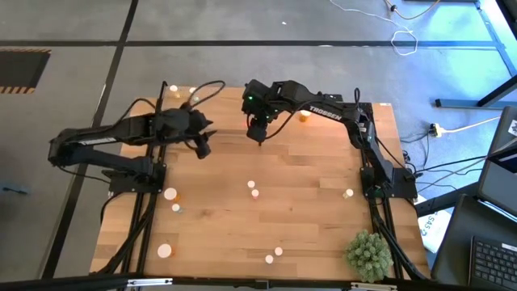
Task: Pick and place medicine bottles onto shelf by color
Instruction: Put the top right small red pill bottle on the shelf
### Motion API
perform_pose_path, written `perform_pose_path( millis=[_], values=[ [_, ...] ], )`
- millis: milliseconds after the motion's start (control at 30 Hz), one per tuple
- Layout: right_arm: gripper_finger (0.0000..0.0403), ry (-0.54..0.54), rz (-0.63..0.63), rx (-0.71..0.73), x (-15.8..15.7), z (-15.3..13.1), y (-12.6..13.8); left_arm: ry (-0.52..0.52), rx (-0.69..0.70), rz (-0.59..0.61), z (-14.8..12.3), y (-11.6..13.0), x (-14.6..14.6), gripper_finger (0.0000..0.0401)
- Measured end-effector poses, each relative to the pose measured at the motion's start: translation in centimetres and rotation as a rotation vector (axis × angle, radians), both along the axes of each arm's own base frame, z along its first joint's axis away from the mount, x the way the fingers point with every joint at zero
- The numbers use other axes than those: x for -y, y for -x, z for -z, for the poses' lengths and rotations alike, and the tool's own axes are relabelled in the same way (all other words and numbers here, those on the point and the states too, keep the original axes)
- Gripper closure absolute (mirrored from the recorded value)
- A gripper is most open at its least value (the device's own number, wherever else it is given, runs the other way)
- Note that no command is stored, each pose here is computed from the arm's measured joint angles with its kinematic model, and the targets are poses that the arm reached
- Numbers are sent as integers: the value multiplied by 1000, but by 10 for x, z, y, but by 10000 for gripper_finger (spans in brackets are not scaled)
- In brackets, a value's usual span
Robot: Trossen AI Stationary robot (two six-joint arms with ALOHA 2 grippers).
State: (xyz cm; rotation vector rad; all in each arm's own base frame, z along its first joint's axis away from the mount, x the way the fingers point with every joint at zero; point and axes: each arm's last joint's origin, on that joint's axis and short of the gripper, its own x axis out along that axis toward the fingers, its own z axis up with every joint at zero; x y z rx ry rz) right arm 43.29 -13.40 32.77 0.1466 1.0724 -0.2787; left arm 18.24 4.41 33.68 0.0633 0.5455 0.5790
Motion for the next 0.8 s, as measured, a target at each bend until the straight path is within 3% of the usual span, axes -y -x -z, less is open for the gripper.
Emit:
perform_pose_path(
  millis=[300, 800],
  values=[
    [278, -2, -59, -2, -1, 0, 0, 25, -31, 18, 12, -22, -19, 250],
    [278, -9, -64, 21, -1, -1, -2, 107, 16, 284, 33, -47, -78, 250]
  ],
)
